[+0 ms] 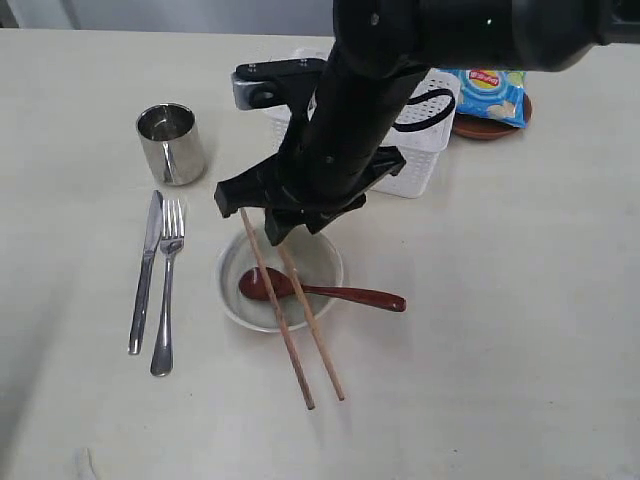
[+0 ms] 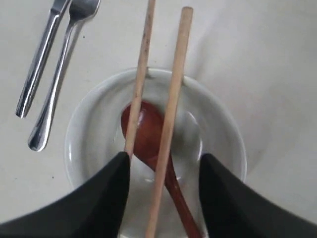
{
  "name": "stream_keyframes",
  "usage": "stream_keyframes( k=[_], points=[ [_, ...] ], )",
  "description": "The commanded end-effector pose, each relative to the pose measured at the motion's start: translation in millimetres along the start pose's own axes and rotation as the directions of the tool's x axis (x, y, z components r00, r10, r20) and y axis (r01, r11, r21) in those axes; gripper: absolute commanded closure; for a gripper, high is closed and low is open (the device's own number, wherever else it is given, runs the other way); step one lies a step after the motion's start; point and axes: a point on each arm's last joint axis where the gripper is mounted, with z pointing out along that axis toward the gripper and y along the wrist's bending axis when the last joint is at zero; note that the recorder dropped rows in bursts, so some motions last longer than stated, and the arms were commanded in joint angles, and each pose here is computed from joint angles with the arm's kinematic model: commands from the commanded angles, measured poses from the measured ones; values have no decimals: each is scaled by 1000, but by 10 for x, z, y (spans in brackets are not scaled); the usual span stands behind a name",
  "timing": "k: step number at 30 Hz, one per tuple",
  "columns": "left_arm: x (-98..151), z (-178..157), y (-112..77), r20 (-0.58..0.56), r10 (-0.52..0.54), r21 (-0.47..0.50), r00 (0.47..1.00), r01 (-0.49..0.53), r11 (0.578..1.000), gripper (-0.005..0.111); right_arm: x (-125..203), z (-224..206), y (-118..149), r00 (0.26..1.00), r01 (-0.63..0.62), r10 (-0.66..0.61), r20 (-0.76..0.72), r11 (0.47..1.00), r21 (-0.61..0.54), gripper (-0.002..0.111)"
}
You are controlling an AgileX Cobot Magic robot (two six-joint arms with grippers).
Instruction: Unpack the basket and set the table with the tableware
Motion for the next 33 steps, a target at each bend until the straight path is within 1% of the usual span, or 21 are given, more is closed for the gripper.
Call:
stream_keyframes(
  k=[1,4,14,17,22,28,33],
  points=[
    [9,1,-1,2,5,4,1000,-5,1000,107,17,-8,106,1000,29,-29,9,1000,9,52],
    [9,1,-1,2,5,4,1000,-5,1000,107,17,6,141,1000,25,-25,19,1000,10,52],
    [9,1,-1,2,5,4,1000,-5,1000,107,14,284,85,999,7,-6,-38,999,35,52],
    [9,1,-1,2,5,4,1000,-5,1000,107,20,331,93,999,-8,9,-53,1000,20,52],
    [9,1,-1,2,5,4,1000,-5,1000,107,24,340,117,998,-16,15,-59,1000,-7,52],
    [9,1,-1,2,5,4,1000,-5,1000,107,24,359,95,998,3,-2,-61,1000,13,52],
    [9,1,-1,2,5,4,1000,-5,1000,107,24,359,100,998,-2,2,-61,1000,8,52]
  ],
)
